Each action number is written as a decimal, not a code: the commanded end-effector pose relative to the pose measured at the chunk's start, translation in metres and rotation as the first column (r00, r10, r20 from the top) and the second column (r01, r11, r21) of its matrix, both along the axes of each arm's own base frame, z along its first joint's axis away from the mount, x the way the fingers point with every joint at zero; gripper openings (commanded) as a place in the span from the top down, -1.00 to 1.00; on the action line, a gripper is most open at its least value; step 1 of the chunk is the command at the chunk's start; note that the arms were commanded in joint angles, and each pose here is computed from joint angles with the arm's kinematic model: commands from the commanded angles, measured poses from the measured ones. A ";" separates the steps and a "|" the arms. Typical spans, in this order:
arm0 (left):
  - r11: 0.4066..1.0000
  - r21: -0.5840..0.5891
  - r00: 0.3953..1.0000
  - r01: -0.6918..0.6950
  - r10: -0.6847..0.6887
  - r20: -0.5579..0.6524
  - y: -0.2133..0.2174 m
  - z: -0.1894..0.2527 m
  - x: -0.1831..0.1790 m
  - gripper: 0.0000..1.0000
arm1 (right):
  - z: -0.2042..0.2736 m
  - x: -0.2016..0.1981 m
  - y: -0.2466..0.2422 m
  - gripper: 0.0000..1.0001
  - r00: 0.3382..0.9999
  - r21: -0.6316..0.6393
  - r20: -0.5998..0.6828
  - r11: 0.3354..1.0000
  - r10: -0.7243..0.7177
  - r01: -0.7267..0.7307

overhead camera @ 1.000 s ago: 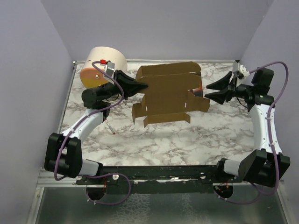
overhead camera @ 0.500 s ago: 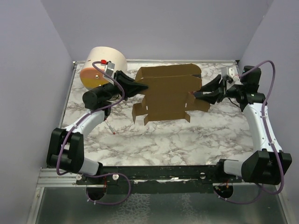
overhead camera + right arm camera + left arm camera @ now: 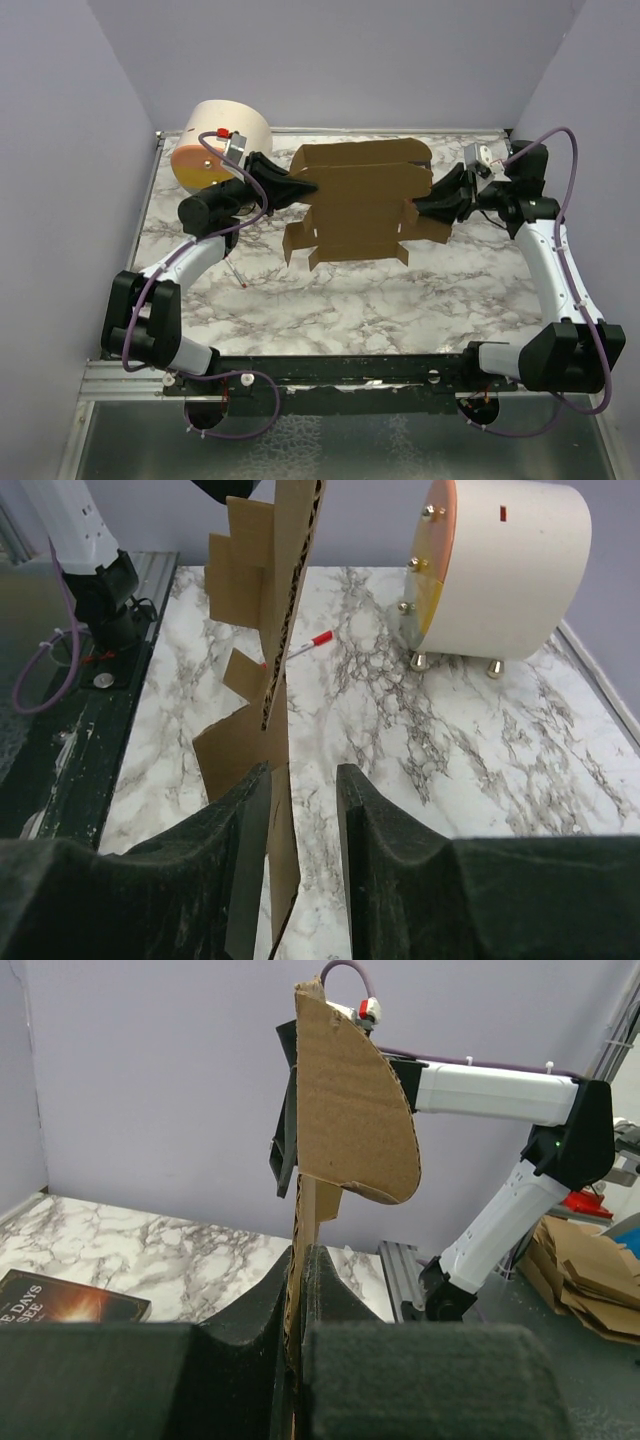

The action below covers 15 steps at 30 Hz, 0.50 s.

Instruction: Fold the paper box

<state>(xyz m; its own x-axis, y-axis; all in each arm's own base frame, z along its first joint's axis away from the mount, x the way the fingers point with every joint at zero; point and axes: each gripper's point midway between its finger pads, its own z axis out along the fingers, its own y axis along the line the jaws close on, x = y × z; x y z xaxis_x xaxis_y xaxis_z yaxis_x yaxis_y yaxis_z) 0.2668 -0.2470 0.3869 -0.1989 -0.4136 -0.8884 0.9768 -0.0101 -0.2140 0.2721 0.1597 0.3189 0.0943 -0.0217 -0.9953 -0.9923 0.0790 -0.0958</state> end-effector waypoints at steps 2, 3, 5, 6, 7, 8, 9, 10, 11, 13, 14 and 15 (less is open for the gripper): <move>1.000 -0.017 0.998 0.023 -0.022 0.064 0.000 0.008 -0.009 1.00 | 0.010 -0.019 0.011 0.31 0.995 0.032 0.012 0.995 0.099 -0.100; 0.999 -0.017 0.998 0.027 -0.026 0.064 -0.001 0.008 -0.010 1.00 | 0.009 -0.020 0.013 0.29 0.995 0.032 0.000 0.994 0.104 -0.104; 0.999 -0.019 0.997 0.030 -0.029 0.067 -0.002 0.008 -0.010 1.00 | 0.010 -0.021 0.015 0.25 0.993 0.035 -0.013 0.992 0.118 -0.118; 0.999 -0.019 0.997 0.030 -0.029 0.066 -0.002 0.008 -0.010 1.00 | 0.010 -0.021 0.015 0.22 0.992 0.036 -0.021 0.992 0.122 -0.122; 0.999 -0.020 0.997 0.031 -0.029 0.066 -0.003 0.008 -0.010 1.00 | 0.011 -0.023 0.016 0.21 0.991 0.038 -0.026 0.991 0.131 -0.130; 0.999 -0.020 0.998 0.032 -0.031 0.063 -0.003 0.008 -0.010 1.00 | 0.011 -0.024 0.017 0.20 0.990 0.040 -0.030 0.990 0.140 -0.138; 0.999 -0.020 0.998 0.032 -0.031 0.063 -0.003 0.007 -0.010 1.00 | 0.011 -0.025 0.017 0.19 0.989 0.042 -0.034 0.989 0.145 -0.143; 0.999 -0.020 0.997 0.030 -0.028 0.065 -0.003 0.007 -0.009 1.00 | 0.011 -0.027 0.017 0.19 0.988 0.042 -0.036 0.988 0.150 -0.148; 0.999 -0.022 0.998 0.029 -0.027 0.064 -0.003 0.007 -0.009 1.00 | 0.011 -0.028 0.018 0.18 0.987 0.043 -0.039 0.987 0.155 -0.153; 0.999 -0.023 0.998 0.029 -0.027 0.062 -0.003 0.006 -0.008 1.00 | 0.009 -0.030 0.019 0.18 0.986 0.042 -0.047 0.987 0.159 -0.157; 0.999 -0.024 0.998 0.029 -0.028 0.064 -0.004 0.007 -0.008 1.00 | 0.009 -0.030 0.020 0.18 0.986 0.041 -0.049 0.986 0.162 -0.160; 0.999 -0.027 0.997 0.032 -0.030 0.066 -0.004 0.008 -0.008 1.00 | 0.007 -0.030 0.020 0.18 0.985 0.041 -0.056 0.986 0.163 -0.160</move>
<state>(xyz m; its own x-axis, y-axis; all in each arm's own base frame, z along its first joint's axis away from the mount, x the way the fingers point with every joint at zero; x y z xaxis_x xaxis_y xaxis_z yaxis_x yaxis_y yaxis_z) 0.2676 -0.2504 0.3825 -0.2268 -0.4101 -0.8834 0.9712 -0.0265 -0.2370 0.2642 0.1753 0.3175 0.0331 -0.0117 -0.9994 -0.9992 0.0236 -0.0333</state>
